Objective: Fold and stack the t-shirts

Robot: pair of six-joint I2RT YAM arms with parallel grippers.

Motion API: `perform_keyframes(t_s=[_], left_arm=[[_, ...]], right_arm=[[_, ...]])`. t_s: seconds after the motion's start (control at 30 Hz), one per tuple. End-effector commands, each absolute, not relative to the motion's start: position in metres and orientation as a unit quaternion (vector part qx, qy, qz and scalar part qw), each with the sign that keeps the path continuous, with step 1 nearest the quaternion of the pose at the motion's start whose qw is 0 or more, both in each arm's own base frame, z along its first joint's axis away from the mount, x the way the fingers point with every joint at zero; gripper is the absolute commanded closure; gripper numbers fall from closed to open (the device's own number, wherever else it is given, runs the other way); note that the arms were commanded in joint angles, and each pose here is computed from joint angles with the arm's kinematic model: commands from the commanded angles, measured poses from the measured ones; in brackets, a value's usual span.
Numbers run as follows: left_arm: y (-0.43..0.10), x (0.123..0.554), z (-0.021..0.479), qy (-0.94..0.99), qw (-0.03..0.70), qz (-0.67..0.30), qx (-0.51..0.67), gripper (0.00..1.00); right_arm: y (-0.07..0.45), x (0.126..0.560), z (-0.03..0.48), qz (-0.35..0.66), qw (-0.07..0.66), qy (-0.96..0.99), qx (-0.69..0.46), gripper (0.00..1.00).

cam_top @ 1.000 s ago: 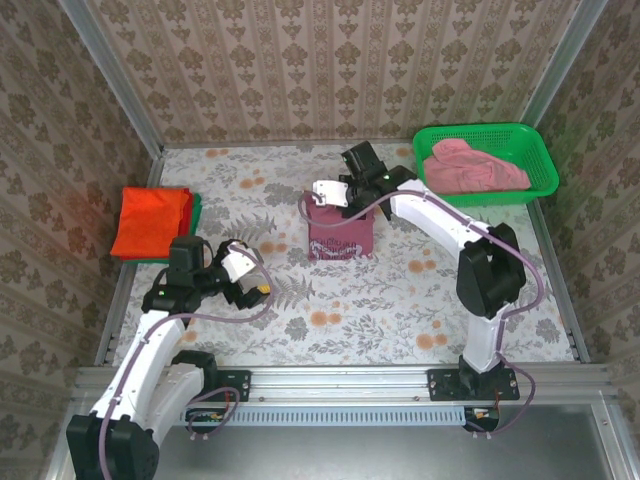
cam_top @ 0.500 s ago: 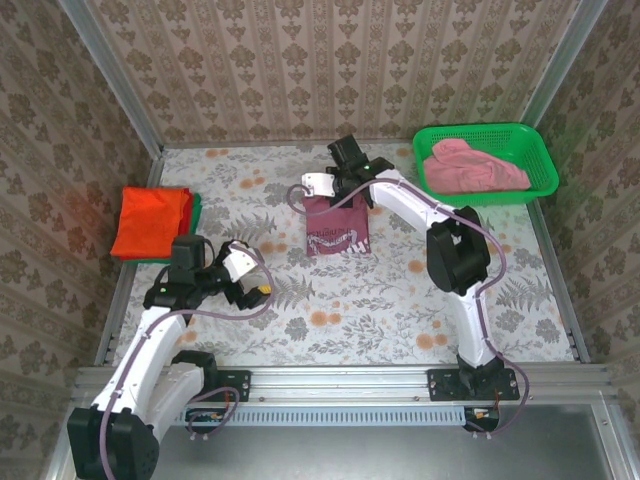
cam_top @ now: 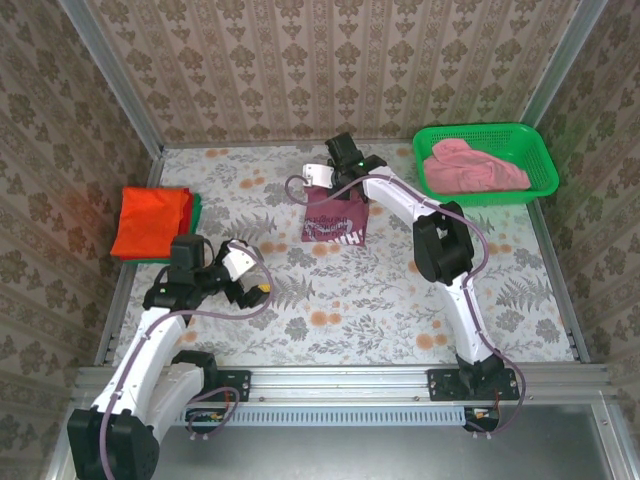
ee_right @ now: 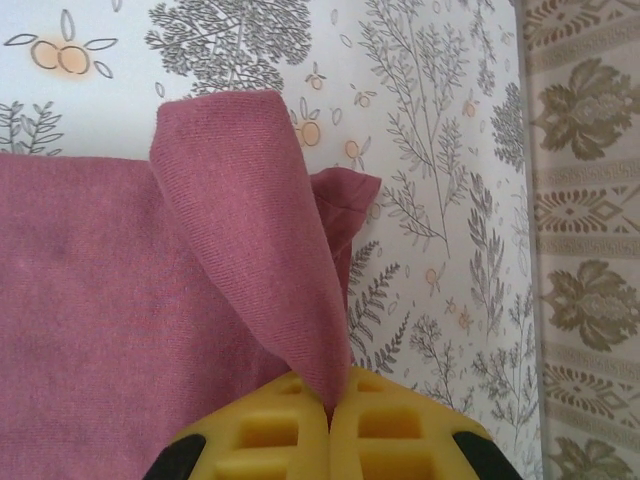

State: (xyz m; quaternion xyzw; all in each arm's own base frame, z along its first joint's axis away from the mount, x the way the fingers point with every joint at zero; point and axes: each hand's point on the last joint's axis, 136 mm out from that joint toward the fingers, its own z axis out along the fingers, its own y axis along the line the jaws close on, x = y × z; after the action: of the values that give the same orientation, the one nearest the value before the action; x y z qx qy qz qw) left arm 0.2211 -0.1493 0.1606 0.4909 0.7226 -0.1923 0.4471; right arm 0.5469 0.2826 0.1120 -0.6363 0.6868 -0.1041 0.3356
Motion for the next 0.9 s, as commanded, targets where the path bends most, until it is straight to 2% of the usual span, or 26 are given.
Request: perform_keyframes(t_s=[0.0, 0.3, 0.67, 0.7, 0.77, 0.8, 0.83, 0.87], left_arm=[[-0.148, 0.224, 0.169, 0.720, 0.464, -0.191, 0.480, 0.00], [-0.149, 0.225, 0.171, 0.720, 0.467, -0.192, 0.476, 0.00], [-0.149, 0.226, 0.171, 0.720, 0.468, -0.193, 0.475, 0.00], [-0.149, 0.226, 0.172, 0.720, 0.469, -0.193, 0.475, 0.00], [-0.149, 0.227, 0.172, 0.723, 0.467, -0.194, 0.471, 0.00], [-0.148, 0.227, 0.174, 0.726, 0.467, -0.196, 0.465, 0.00], [-0.148, 0.229, 0.174, 0.730, 0.466, -0.198, 0.459, 0.00], [-0.148, 0.231, 0.175, 0.734, 0.466, -0.201, 0.451, 0.00]], right_arm=[[0.273, 0.556, 0.131, -0.124, 0.351, 0.708, -0.600, 1.00], [0.258, 0.550, 0.155, -0.139, 0.377, 0.715, -0.572, 1.00], [0.247, 0.559, 0.130, -0.128, 0.374, 0.733, -0.553, 0.97], [0.246, 0.561, 0.127, -0.127, 0.370, 0.737, -0.550, 0.94], [0.242, 0.564, 0.125, -0.129, 0.367, 0.745, -0.542, 0.75], [0.241, 0.566, 0.127, -0.133, 0.370, 0.749, -0.534, 0.61], [0.239, 0.569, 0.132, -0.136, 0.377, 0.756, -0.518, 0.39], [0.236, 0.574, 0.141, -0.138, 0.391, 0.770, -0.485, 0.25]])
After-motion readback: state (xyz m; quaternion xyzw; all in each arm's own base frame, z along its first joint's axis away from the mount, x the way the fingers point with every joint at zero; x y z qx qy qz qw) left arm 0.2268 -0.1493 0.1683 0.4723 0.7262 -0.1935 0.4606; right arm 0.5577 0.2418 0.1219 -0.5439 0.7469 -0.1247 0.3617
